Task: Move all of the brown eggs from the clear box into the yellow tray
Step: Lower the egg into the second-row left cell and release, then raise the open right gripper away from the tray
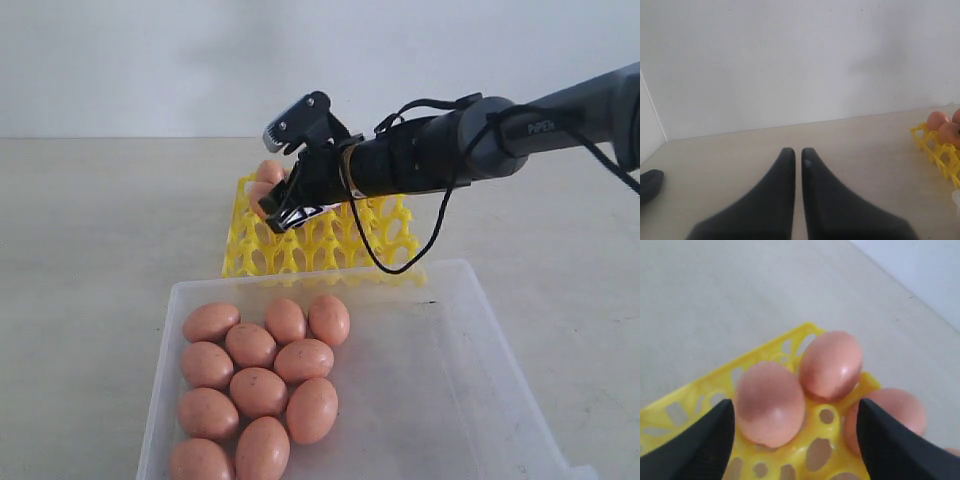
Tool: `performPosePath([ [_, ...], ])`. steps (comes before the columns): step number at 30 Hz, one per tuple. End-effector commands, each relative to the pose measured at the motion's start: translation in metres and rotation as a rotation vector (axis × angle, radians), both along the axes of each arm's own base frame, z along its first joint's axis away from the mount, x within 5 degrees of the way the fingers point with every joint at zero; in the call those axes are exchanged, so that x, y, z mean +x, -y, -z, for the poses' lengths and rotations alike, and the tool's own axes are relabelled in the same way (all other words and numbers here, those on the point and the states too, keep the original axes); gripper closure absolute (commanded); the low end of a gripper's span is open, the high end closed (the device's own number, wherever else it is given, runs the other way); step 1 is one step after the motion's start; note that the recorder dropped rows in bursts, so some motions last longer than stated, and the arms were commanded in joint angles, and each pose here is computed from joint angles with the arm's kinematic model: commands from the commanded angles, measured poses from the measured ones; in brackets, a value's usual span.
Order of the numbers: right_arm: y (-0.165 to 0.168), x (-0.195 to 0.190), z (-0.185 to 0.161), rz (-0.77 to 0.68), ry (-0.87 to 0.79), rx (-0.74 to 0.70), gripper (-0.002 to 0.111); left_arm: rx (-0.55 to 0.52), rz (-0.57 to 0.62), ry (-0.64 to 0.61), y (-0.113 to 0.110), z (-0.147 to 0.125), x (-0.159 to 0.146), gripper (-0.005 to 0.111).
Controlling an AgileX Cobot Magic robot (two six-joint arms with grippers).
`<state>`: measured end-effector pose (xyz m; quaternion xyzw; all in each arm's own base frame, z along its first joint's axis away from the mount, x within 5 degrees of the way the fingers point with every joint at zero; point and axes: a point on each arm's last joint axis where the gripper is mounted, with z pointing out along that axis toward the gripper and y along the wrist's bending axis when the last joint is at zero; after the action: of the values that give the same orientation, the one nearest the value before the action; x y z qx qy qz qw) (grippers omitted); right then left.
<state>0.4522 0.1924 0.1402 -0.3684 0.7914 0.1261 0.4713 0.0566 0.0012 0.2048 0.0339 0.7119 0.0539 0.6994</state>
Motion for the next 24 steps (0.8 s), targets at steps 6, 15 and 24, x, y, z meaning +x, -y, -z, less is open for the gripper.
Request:
performPosePath([
  [6, 0.006, 0.000, -0.027, 0.134, -0.021, 0.081, 0.093, 0.000, 0.006, 0.003, 0.000, 0.001, 0.000, 0.103],
  [15, 0.002, -0.009, -0.050, 0.114, -0.071, 0.200, 0.108, 0.000, 0.006, 0.003, 0.000, 0.001, 0.000, 0.103],
  [24, 0.061, -0.096, -0.095, 0.386, -0.056, 0.078, 0.109, 0.000, 0.006, 0.003, 0.000, 0.001, 0.000, 0.103],
])
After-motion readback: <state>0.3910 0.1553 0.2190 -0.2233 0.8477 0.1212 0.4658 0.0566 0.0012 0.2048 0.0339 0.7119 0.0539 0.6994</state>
